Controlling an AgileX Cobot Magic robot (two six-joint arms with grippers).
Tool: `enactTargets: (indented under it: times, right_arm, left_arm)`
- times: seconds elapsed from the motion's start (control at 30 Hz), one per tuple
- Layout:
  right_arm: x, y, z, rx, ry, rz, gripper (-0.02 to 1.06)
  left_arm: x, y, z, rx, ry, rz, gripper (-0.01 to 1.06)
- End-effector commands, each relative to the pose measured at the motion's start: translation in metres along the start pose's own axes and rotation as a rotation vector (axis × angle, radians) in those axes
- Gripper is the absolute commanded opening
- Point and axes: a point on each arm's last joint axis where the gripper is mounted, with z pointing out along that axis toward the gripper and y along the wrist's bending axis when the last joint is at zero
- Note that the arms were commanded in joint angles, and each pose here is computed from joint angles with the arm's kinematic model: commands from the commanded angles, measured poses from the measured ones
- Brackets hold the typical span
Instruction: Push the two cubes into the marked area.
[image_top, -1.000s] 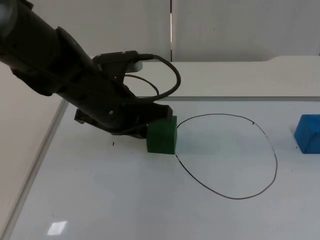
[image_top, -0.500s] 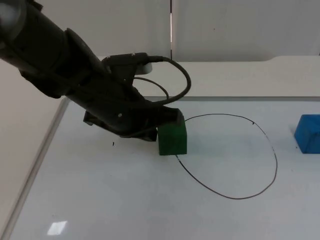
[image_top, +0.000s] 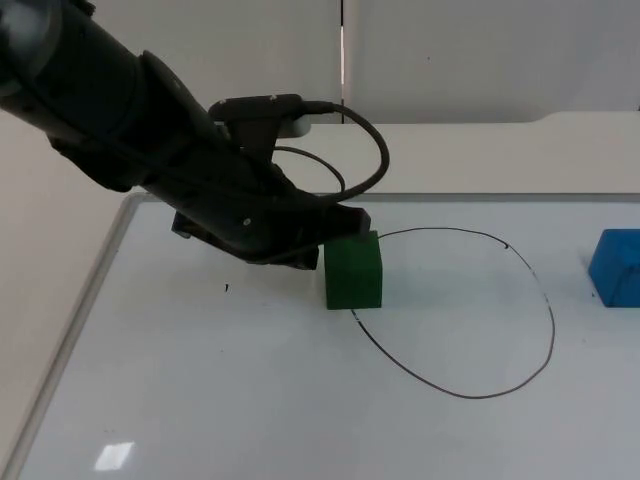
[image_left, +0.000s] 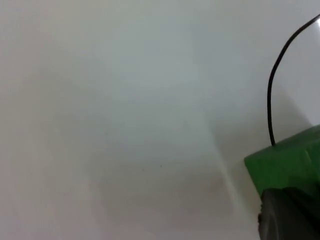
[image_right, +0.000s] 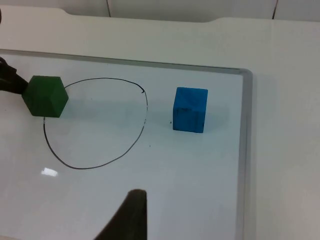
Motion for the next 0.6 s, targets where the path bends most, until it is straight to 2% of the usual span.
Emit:
enactTargets:
  times: [0.0, 0.23, 0.57]
  right_arm:
    - [0.001, 0.0, 0.001, 0.007, -0.004, -0.007, 1.05]
    - [0.001, 0.0, 0.001, 0.007, -0.004, -0.007, 1.05]
    - [0.001, 0.0, 0.001, 0.007, -0.004, -0.007, 1.05]
  left_arm:
    - [-0.001, -0.004, 0.0, 0.001, -0.013, 0.016, 0.0]
    - [0.0, -0.017, 0.002, -0.01, -0.039, 0.08, 0.0]
    - [0.001, -0.02, 0.002, -0.007, -0.04, 0.092, 0.0]
